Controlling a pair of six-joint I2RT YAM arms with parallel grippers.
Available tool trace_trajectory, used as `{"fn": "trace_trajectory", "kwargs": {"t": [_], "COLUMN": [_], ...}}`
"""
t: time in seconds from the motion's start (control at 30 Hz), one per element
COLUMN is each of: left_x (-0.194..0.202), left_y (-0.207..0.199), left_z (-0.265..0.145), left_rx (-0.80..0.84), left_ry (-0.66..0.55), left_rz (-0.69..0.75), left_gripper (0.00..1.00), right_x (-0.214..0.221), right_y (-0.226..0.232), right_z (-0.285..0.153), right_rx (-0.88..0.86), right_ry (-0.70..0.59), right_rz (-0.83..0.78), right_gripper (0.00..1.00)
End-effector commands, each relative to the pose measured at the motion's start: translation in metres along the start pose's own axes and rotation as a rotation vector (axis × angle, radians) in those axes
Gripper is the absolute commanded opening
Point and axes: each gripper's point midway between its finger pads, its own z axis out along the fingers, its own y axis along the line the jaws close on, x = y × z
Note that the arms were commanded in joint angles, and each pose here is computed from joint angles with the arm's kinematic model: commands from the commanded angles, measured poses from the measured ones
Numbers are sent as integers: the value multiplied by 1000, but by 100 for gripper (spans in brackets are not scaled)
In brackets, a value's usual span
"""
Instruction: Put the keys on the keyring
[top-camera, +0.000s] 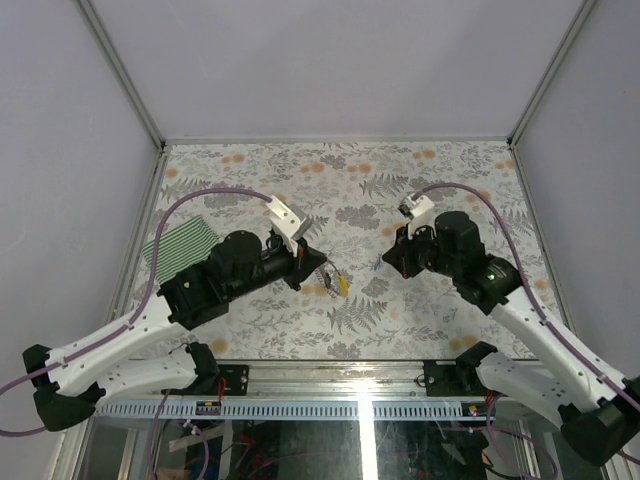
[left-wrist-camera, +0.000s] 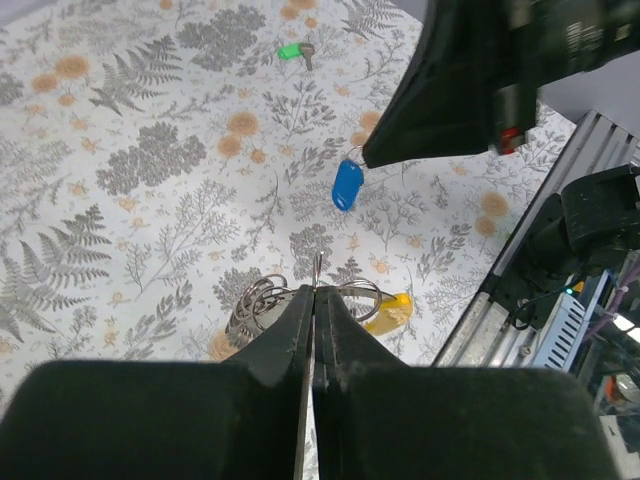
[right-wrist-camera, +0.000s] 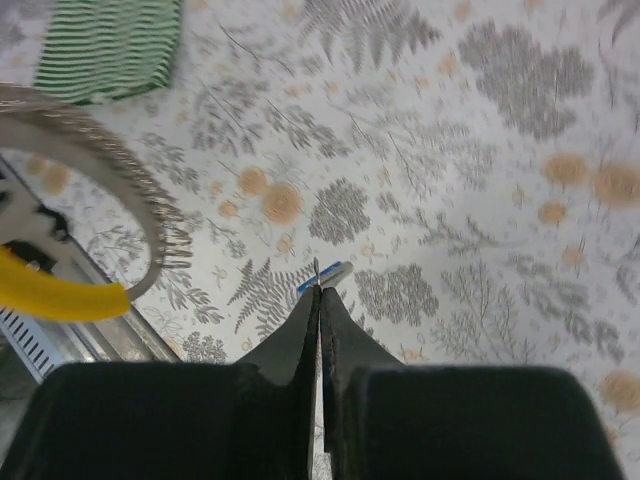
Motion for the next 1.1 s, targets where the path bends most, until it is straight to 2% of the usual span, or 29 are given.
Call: {"fn": "trace_trajectory", "kwargs": {"t": [0.0, 0.27, 0.43, 0.7, 1.07], "left_x": [-51, -78, -84, -86, -89], "left_y": [-5, -3, -6, -11, -23], "left_z": [-1, -3, -3, -4, -12], "left_rx": [12, -2, 11, 39, 100], "left_ry": [-159, -259, -274, -280, -298], "left_rz": [99, 217, 246, 237, 229], "left_gripper": [0, 0, 0, 0, 0], "right_x": [-44, -93, -117, -131, -127], "right_y": [40, 91, 111, 134, 139], "right_z": [-42, -82, -97, -95, -77], "right_rx": [-193, -411, -477, -565, -572], "right_ry": [-146, -315, -388, -391, -345], "right_rz": [-237, -380, -426, -451, -492], "right_gripper": [0, 0, 0, 0, 0]}}
